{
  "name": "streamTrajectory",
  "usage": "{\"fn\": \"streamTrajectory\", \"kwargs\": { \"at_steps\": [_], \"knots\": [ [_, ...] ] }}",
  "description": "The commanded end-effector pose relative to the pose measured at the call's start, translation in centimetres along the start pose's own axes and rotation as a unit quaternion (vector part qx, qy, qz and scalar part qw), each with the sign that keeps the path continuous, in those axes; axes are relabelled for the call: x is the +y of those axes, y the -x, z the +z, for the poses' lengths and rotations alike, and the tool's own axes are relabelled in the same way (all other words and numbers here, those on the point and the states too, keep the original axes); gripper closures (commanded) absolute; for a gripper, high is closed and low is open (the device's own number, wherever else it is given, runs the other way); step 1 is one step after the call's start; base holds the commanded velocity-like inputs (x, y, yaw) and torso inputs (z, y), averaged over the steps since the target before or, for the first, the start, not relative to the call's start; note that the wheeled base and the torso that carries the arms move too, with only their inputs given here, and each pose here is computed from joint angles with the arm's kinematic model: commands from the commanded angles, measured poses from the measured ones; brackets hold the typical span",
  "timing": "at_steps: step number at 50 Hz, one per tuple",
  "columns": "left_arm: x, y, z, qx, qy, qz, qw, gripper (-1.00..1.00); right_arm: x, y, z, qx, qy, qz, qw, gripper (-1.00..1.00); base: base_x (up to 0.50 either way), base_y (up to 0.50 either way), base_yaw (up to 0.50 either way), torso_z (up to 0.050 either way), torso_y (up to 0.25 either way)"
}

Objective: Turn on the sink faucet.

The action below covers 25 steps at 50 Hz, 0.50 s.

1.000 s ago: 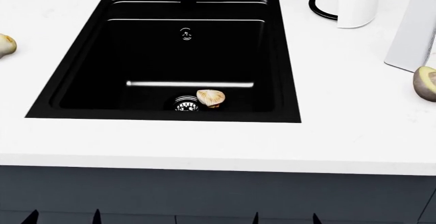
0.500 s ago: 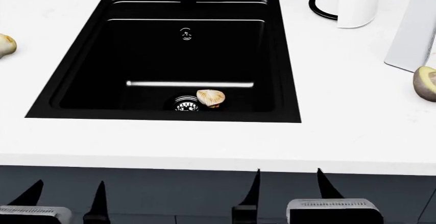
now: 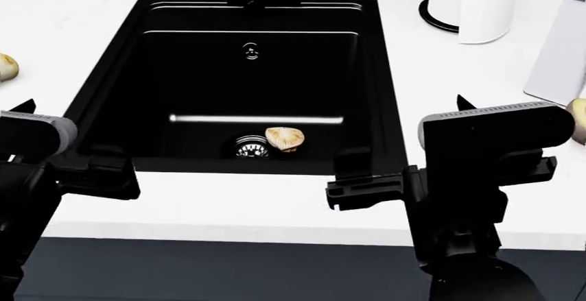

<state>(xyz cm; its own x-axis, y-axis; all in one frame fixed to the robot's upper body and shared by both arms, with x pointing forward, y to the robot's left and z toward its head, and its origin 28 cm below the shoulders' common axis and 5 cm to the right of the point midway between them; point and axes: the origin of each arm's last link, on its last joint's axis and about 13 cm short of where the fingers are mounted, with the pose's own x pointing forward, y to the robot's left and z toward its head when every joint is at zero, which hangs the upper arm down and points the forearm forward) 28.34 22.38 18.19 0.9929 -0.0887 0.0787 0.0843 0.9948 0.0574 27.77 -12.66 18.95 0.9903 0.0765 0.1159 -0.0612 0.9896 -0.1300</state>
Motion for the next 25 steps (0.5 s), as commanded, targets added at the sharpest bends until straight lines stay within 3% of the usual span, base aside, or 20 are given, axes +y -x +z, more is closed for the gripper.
{"fn": "streamTrajectory", "kwargs": {
  "at_steps": [1, 17, 25],
  "knots": [
    [0.9, -1.3, 0.8, 0.01, -0.007, 0.007, 1.0, -1.0, -1.0, -0.5, 0.7, 0.004, -0.003, 0.015, 1.0, -1.0, 0.41, 0.09, 0.0, 0.0, 0.0],
    [1.5, -0.5, -1.2, 0.029, -0.003, 0.017, 0.999, -1.0, -1.5, 0.0, -0.2, 0.0, -0.023, 0.008, 1.0, -1.0, 0.48, 0.0, 0.0, 0.0, 0.0],
    [1.4, -0.7, -0.9, 0.027, -0.006, 0.021, 0.999, -1.0, -1.3, 0.0, -0.1, 0.0, -0.028, 0.016, 0.999, -1.0, 0.5, 0.21, 0.0, 0.0, 0.0]
  ]
}}
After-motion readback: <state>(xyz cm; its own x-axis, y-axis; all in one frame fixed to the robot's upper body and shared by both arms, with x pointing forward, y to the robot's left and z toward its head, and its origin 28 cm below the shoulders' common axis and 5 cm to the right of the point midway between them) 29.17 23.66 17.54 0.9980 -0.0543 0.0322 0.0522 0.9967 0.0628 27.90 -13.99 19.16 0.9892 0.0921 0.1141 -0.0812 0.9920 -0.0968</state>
